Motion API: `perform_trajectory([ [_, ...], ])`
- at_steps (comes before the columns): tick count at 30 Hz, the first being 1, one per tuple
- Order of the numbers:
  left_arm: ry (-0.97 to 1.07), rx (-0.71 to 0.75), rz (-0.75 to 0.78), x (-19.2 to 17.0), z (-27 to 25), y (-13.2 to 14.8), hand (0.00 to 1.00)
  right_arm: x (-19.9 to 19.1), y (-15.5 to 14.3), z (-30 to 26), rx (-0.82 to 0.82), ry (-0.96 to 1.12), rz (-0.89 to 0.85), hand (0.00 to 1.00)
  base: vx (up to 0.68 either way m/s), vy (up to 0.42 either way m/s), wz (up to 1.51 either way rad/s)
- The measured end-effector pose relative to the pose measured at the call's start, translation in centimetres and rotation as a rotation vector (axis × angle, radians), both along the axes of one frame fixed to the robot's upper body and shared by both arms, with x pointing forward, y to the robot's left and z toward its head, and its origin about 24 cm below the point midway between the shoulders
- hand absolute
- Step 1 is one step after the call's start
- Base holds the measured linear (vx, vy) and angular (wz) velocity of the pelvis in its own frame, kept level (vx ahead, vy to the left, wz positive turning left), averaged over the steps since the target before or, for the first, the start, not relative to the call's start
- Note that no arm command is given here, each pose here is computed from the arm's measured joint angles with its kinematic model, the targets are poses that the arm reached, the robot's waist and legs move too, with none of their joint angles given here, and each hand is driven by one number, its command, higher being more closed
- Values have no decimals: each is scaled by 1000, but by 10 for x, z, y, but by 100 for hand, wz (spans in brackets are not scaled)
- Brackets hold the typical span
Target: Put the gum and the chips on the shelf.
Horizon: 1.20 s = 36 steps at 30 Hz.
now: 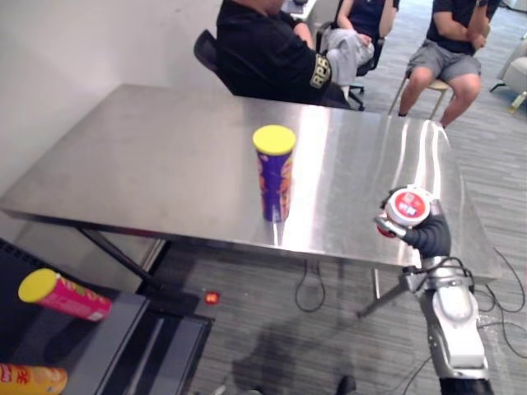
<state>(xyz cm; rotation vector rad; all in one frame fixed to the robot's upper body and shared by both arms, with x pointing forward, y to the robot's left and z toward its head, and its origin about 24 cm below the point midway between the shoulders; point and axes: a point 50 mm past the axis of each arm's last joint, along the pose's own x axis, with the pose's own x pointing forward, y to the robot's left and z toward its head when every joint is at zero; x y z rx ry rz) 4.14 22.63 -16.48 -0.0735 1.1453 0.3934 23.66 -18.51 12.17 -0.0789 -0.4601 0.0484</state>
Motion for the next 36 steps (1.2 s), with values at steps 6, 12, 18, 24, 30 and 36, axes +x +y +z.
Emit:
perform_trajectory([
  [6, -44, -52, 71, 9, 0, -2, 0, 15, 26, 11, 27, -45, 117, 100, -133, -98, 93],
  [12, -9, -80, 142, 2, -4, -10, 0, 23, 12, 28, 40, -111, 29, 100, -122, -142, 143],
  [18, -1, -95, 191, -8, -5, -12, 0, 15, -10, 24, 57, -102, -79, 100, -78, 75, 117],
  [24, 6, -95, 216, -12, -5, -11, 0, 6, -19, 16, 54, -72, -121, 100, -104, 233, 77],
  [30, 31, -67, 224, -19, -4, -4, 0, 6, -7, 12, 37, -61, -111, 100, -82, 167, 15],
  [36, 15, -53, 217, -15, -2, 2, 0, 7, 3, 6, 16, -28, -66, 100, 29, 20, -4],
])
